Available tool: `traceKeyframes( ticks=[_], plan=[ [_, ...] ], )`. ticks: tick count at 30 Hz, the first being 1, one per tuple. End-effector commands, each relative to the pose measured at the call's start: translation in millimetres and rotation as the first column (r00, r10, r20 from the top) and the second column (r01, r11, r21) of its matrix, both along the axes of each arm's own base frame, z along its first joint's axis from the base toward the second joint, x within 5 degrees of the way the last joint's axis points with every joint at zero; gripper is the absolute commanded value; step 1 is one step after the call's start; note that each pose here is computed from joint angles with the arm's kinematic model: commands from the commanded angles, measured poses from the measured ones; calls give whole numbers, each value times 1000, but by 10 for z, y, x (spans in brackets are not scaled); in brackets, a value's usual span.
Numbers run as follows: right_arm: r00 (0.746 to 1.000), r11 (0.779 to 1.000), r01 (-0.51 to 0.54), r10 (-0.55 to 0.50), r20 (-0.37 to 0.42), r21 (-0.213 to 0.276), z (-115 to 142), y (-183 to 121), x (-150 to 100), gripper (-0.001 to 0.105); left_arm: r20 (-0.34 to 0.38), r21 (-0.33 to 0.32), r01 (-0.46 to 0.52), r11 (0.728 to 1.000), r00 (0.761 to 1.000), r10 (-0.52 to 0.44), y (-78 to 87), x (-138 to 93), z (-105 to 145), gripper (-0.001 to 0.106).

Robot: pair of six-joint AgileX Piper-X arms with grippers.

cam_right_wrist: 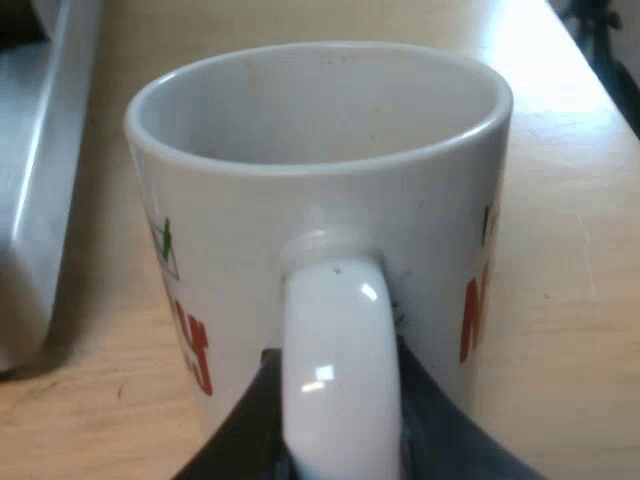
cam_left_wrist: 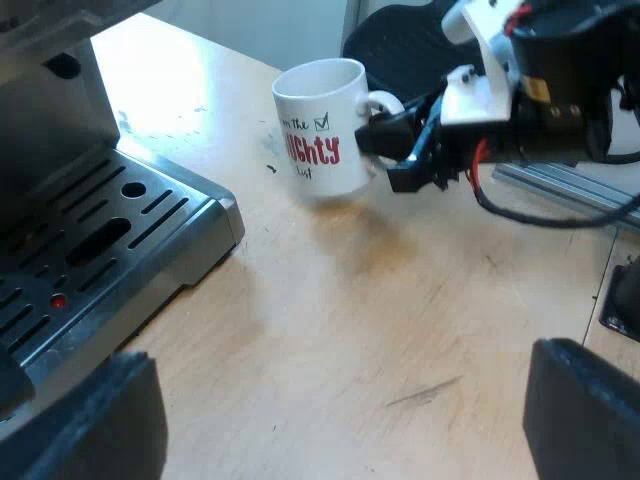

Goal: Remove mug from coffee machine

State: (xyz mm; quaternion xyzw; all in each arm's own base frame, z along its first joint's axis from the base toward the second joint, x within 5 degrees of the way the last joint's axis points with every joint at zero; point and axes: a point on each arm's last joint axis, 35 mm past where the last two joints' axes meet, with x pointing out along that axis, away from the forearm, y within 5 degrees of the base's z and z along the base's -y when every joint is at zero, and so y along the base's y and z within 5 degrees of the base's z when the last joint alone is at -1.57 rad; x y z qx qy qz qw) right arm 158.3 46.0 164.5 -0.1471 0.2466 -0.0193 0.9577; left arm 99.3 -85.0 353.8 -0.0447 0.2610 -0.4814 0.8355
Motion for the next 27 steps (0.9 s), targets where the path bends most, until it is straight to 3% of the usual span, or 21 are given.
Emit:
traceKeyframes(
  ticks=[1,8,27],
  plan=[
    [990,1000,-7,5,138,16,39,-6,0,0,10,-17,6,1000,1000,-6,-10,4,39,87],
    [988,998,-36,45,150,-59,-4,-17,-28,0,10,-17,6,1000,1000,-6,-10,4,39,87],
    [980,997,-57,64,188,-44,-266,91,230,0,6,-14,6,1000,1000,-6,-9,2,34,87]
  ],
)
